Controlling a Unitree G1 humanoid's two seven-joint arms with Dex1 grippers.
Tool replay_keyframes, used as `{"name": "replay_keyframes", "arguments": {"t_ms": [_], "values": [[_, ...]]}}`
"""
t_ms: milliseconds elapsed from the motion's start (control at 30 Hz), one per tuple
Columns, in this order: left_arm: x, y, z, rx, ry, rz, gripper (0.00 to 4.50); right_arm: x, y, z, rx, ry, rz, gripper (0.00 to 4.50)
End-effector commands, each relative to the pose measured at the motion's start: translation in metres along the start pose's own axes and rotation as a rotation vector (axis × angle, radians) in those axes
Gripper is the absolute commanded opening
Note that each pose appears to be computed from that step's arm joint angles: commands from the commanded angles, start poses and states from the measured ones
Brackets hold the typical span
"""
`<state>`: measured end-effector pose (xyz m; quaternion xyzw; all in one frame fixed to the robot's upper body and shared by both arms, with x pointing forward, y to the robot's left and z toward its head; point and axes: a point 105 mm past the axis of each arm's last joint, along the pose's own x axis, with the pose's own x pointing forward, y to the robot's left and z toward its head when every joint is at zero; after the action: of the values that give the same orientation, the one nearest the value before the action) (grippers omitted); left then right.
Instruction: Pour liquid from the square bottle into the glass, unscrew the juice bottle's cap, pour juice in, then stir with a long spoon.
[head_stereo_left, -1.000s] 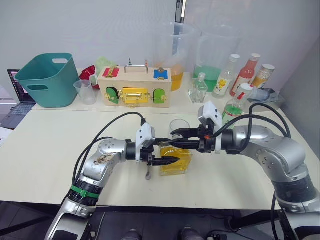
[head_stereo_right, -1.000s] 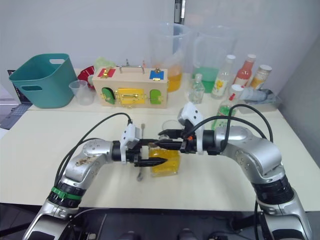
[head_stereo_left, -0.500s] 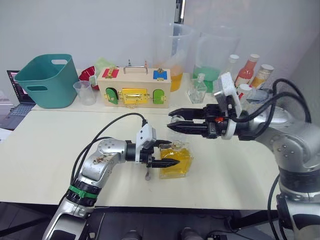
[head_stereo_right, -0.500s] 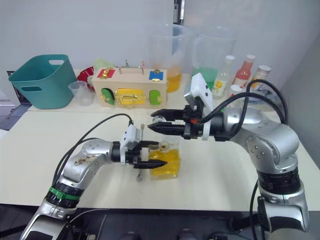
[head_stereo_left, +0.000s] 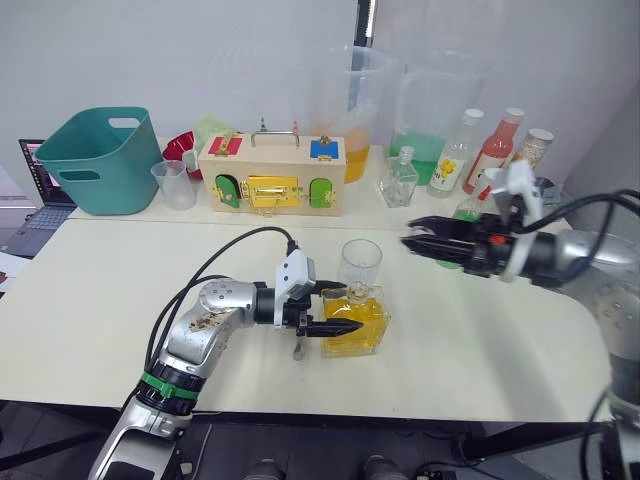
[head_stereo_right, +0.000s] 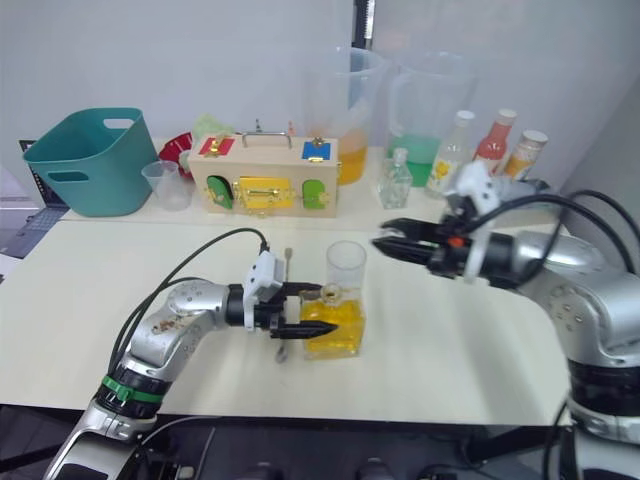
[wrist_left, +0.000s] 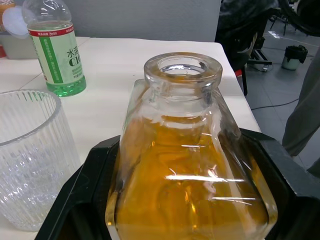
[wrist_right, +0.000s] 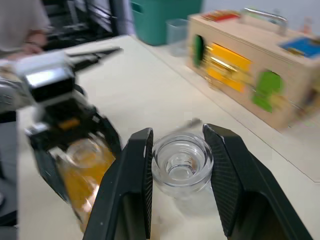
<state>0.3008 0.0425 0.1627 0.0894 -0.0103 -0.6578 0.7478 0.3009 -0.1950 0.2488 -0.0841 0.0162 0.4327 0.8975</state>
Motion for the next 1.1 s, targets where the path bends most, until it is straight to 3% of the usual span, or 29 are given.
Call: {"name": "replay_keyframes", "arguments": {"t_ms": [33, 100, 233, 400, 667, 1067, 1100], "values": [[0.002, 0.002, -0.001, -0.003, 0.012, 0.021, 2.80, -0.043, -0.034, -0.014, -0.044, 0.059, -0.212, 1.07], [0.003, 0.001, 0.000, -0.006, 0.008, 0.019, 2.80, -0.057, -0.045, -0.025, -0.041, 0.081, -0.284, 1.07], [0.005, 0.000, 0.001, 0.000, 0.006, 0.018, 2.80, -0.092, -0.084, -0.062, 0.033, 0.099, -0.567, 1.07], [0.005, -0.001, 0.001, 0.016, 0.015, 0.015, 2.80, -0.099, -0.108, -0.087, 0.095, 0.059, -0.754, 1.07], [0.005, -0.006, 0.004, 0.020, 0.004, 0.011, 2.80, -0.085, -0.114, -0.135, 0.192, 0.079, -0.834, 1.07], [0.004, -0.004, 0.003, 0.026, 0.007, 0.032, 2.80, -0.085, -0.110, -0.158, 0.239, 0.083, -0.857, 1.07], [0.004, -0.004, 0.003, 0.026, 0.006, 0.031, 2.80, -0.086, -0.111, -0.156, 0.232, 0.078, -0.860, 1.57]]}}
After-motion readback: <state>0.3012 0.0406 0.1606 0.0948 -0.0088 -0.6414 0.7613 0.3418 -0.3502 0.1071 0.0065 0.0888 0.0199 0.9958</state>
